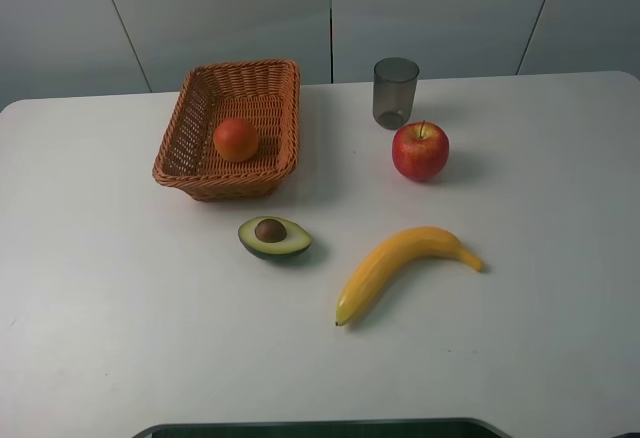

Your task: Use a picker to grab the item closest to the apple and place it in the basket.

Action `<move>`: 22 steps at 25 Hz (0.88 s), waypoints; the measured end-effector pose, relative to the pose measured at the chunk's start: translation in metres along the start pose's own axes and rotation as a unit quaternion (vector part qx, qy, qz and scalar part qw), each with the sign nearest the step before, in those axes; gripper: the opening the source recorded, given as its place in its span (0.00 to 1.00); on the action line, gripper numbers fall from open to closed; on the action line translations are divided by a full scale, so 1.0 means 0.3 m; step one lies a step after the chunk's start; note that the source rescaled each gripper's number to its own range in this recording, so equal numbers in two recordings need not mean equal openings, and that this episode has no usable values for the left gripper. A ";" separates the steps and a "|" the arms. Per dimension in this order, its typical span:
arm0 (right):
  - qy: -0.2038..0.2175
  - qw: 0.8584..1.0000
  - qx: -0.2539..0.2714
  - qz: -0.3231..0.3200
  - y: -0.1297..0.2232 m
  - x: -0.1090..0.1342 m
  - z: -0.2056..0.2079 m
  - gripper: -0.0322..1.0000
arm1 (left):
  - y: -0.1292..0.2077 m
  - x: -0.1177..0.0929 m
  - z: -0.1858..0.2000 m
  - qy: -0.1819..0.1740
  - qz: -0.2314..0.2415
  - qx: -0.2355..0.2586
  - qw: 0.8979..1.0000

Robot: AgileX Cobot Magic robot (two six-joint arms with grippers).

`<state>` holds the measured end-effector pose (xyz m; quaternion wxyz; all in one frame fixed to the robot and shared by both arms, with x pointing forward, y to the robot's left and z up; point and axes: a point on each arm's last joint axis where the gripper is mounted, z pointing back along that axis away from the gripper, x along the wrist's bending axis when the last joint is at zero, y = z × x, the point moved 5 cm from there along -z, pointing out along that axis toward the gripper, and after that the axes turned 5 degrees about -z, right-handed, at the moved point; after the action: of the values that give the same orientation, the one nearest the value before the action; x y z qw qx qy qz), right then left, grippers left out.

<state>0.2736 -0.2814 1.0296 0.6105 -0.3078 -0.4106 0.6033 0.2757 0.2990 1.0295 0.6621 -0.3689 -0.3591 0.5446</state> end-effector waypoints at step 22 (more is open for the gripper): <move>0.019 1.000 -0.003 -0.012 -0.002 -0.018 0.000 1.00 | 0.000 0.000 0.000 0.000 0.000 0.000 1.000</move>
<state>0.2743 -0.2867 1.0295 0.6245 -0.3158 -0.4044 0.5889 0.2757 0.2990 1.0295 0.6621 -0.3689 -0.3591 0.5446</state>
